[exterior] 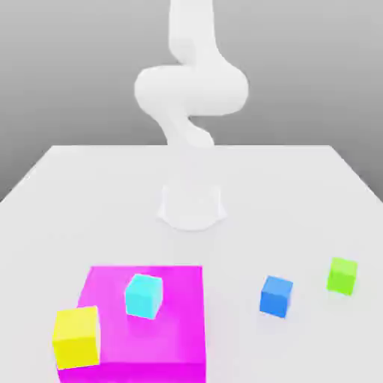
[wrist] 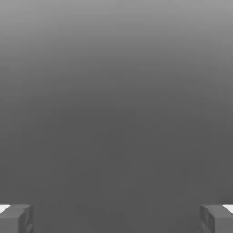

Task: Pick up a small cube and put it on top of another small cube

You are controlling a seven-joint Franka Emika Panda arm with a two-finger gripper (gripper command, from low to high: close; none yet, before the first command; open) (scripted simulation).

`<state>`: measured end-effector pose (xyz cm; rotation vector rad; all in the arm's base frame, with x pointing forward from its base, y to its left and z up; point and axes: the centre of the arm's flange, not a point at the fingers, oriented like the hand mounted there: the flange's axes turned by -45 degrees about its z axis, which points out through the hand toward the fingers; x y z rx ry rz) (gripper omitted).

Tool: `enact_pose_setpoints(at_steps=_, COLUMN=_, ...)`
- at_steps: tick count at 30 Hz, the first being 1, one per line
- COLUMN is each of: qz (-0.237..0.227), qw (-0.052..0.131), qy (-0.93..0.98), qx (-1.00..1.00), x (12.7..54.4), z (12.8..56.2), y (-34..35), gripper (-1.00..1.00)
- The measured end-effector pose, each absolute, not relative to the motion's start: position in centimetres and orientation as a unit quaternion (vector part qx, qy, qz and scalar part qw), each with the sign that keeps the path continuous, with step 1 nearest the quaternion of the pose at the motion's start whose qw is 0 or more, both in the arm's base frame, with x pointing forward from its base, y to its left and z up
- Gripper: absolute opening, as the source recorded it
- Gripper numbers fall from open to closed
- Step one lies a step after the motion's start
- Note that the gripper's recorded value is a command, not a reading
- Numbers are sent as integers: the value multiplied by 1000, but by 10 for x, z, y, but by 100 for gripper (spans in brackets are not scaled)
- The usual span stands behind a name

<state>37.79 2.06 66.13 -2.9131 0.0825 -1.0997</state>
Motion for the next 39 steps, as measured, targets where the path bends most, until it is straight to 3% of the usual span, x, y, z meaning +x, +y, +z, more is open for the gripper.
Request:
enact_pose_setpoints(at_steps=4, qz=-283, qw=27, qy=65, qx=-957, x=418, z=562, y=58, gripper=0)
enact_pose_setpoints(at_steps=9, qz=-196, qw=32, qy=112, qx=-974, x=431, z=437, y=100, gripper=0)
enact_pose_setpoints(at_steps=14, qz=-105, qw=25, qy=160, qx=-981, x=404, z=315, y=136, gripper=0)
enact_pose_setpoints(at_steps=20, qz=-10, qw=3, qy=207, qx=-978, x=336, z=200, y=163, gripper=0)
enact_pose_setpoints(at_steps=26, qz=0, qw=2, qy=217, qx=-976, x=330, z=142, y=163, gripper=0)
enact_pose_setpoints(at_steps=27, qz=0, qw=1, qy=217, qx=-976, x=329, z=133, y=162, gripper=-100)
enact_pose_setpoints(at_steps=34, qz=0, qw=2, qy=217, qx=-976, x=329, z=132, y=163, gripper=-100)
enact_pose_setpoints(at_steps=39, qz=-1, qw=2, qy=218, qx=-976, x=330, z=171, y=163, gripper=-100)
